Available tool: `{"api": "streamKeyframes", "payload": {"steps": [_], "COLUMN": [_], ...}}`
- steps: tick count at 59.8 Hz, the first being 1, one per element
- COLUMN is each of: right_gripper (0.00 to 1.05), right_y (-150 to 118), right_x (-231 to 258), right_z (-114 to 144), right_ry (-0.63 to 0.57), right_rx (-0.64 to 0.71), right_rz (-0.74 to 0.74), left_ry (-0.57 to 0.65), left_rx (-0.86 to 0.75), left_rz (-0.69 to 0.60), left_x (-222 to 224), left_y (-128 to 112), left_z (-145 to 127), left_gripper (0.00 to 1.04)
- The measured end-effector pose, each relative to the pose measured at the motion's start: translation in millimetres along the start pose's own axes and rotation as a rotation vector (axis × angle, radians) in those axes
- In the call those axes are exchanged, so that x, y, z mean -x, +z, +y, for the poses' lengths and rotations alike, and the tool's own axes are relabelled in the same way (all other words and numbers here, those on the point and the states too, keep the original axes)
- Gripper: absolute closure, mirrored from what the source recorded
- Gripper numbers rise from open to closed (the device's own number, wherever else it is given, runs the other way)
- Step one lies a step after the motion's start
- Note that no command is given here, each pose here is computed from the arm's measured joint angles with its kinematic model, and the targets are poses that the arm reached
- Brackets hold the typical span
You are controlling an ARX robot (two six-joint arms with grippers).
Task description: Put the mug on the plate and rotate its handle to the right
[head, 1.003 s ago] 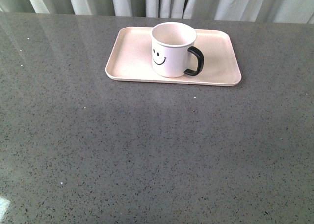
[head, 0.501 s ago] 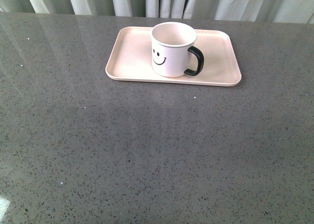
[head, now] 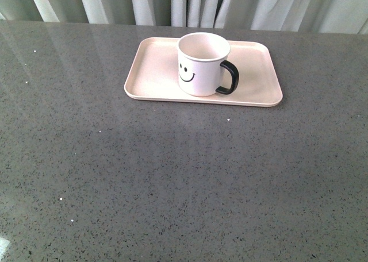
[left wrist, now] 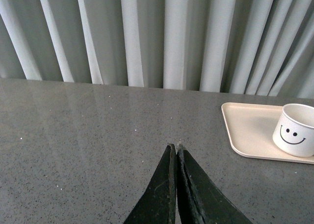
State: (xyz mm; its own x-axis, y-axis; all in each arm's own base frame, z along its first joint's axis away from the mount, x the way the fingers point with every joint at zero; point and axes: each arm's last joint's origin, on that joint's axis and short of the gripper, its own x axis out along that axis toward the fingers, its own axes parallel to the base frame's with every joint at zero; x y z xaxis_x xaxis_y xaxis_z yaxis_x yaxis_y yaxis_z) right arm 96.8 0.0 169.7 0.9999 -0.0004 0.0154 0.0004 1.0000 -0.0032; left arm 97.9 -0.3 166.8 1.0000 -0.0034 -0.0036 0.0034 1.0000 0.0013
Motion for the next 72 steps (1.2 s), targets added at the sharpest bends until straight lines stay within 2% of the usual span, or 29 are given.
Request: {"api": "streamKeyframes", "payload": {"steps": [7, 27, 29, 32, 35, 38, 41, 49, 54, 62, 72], "right_gripper": [0.09, 0.09, 0.09, 0.09, 0.09, 0.09, 0.09, 0.09, 0.09, 0.09, 0.09], "right_y": [0, 0, 0, 6, 26, 50, 63, 79, 77, 57, 36], "right_x": [0, 0, -1, -8, -34, -67, -90, -160, -217, -288, -325], "right_z": [0, 0, 0, -2, -4, -6, -6, 3, 14, 32, 45], "right_ry": [0.0, 0.006, 0.075, 0.264, 0.363, 0.367, 0.365, 0.355, 0.324, 0.291, 0.259], "right_rx": [0.0, 0.001, 0.035, 0.051, 0.045, 0.067, 0.076, 0.043, 0.017, -0.019, -0.027], "right_rz": [0.0, 0.004, 0.089, 0.395, 0.489, 0.484, 0.484, 0.585, 0.679, 0.797, 0.871], "left_ry": [0.0, 0.0, 0.0, 0.0, 0.0, 0.0, 0.0, 0.0, 0.0, 0.0, 0.0], "left_rx": [0.0, 0.0, 0.0, -0.002, -0.001, -0.001, -0.001, -0.001, -0.001, -0.001, -0.001], "left_rz": [0.0, -0.001, -0.001, -0.001, -0.001, -0.001, -0.001, -0.001, -0.001, -0.001, -0.001], "left_x": [0, 0, 0, 0, 0, 0, 0, 0, 0, 0, 0], "left_y": [0, 0, 0, 0, 0, 0, 0, 0, 0, 0, 0], "left_z": [0, 0, 0, 0, 0, 0, 0, 0, 0, 0, 0], "left_gripper": [0.76, 0.21, 0.16, 0.08, 0.1, 0.09, 0.09, 0.09, 0.09, 0.09, 0.09]}}
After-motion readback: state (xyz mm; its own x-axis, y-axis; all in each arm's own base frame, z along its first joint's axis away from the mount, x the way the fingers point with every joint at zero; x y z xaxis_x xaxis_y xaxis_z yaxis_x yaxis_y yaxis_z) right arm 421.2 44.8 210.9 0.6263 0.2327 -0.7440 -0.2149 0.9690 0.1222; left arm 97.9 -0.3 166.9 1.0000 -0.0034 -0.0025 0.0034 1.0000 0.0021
